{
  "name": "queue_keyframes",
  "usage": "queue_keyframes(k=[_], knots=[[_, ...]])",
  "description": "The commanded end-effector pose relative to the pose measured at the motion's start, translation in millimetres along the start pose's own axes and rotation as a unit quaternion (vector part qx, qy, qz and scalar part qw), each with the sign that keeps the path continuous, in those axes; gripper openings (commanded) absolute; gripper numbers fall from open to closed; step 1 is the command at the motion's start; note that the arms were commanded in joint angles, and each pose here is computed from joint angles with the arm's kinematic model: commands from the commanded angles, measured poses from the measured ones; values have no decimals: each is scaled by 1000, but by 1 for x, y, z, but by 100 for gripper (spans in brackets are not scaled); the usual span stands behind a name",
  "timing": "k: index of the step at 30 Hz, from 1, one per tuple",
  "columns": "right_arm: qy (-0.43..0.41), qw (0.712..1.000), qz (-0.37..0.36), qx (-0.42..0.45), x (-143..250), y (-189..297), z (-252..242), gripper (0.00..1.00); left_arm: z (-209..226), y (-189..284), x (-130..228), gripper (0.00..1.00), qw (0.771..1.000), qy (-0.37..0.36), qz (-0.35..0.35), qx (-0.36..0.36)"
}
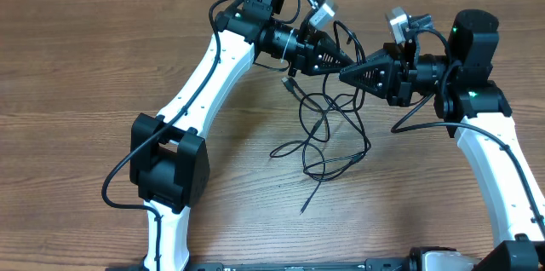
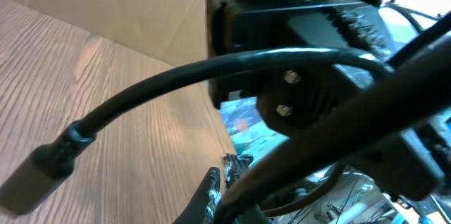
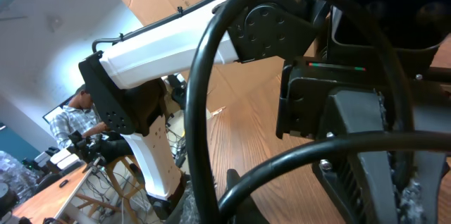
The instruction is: Untangle cables
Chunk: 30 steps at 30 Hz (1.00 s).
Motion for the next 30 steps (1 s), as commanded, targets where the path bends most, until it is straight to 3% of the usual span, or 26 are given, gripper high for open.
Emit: queue_keyframes(k=[1, 4, 6, 8, 9, 11, 24, 30], knots=[[19, 1000, 0, -9, -8, 1, 10, 4, -4, 2, -2, 4, 999, -17, -7, 27], [19, 1000, 0, -10, -7, 1, 10, 4, 8, 6, -1, 4, 999, 4, 0, -32], [19, 1000, 0, -15, -8, 1, 11, 4, 27, 11, 3, 5, 991, 54, 10, -124], [19, 1000, 0, -15, -7, 1, 11, 4, 46, 20, 6, 4, 966, 124, 6, -227], [19, 1000, 0, -15, -8, 1, 11, 4, 58, 28, 8, 4, 940, 173, -6, -294], [19, 1000, 0, -15, -7, 1, 11, 4, 65, 34, 8, 4, 924, 192, -18, -330], [-5, 999, 6, -31, -6, -9, 15, 4, 64, 19, -28, 4, 945, 73, -58, -315], [-5, 999, 6, -31, -6, -9, 15, 4, 47, -5, -24, 4, 973, -34, -8, -230]])
Point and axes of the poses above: each gripper's point midway between its finger pads, its own y axis back along the fingers, its own z axis along the line the jaws close on, x = y × z, the point moved 7 cm from there along y, back along the fingers, and after that the axes turned 10 degrees about y, right-handed, at the moved point
